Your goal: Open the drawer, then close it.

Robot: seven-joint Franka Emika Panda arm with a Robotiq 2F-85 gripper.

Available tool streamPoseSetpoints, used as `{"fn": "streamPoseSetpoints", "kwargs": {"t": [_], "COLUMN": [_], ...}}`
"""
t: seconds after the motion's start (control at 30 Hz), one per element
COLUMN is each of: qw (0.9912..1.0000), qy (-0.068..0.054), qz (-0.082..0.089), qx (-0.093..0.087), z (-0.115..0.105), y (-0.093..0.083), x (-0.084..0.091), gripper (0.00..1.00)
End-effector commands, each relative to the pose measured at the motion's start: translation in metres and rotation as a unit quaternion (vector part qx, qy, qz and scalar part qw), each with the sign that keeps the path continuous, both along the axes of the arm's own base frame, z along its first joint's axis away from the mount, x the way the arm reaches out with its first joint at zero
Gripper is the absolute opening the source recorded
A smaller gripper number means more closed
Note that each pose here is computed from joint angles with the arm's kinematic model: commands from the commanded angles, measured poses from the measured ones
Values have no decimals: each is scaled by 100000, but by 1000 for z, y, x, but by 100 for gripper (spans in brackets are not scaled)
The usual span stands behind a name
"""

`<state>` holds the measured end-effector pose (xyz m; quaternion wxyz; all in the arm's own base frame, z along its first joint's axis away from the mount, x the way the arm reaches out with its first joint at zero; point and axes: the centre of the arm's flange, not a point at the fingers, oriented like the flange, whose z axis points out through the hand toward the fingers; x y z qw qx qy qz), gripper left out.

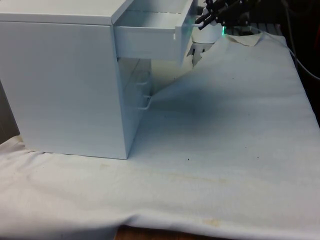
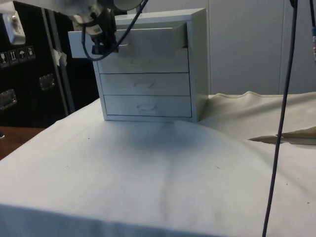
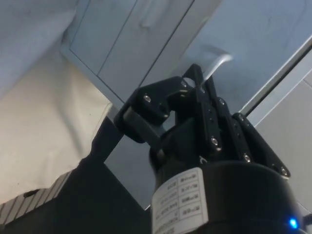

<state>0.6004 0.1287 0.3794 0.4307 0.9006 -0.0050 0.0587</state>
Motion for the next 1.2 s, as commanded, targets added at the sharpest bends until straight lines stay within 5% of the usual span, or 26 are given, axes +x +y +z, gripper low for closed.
{"fn": "streamPoseSetpoints", "kwargs": {"t": [0.0,0.47,0.73,0.77,0.97,1.17], "qw": [99996,99946,99803,99828,99653,99638], "qy": [-17,394,686,989,875,1049], "qz": [-132,-29,-141,-249,-285,-450], "qx": [-848,-3258,-6238,-5769,-8269,-8426], "z": [0,-8,-20,-21,-23,-24], "y": [6,42,67,60,71,67], "x": [1,6,5,4,4,3], "gripper": [0,0,0,0,0,1]}}
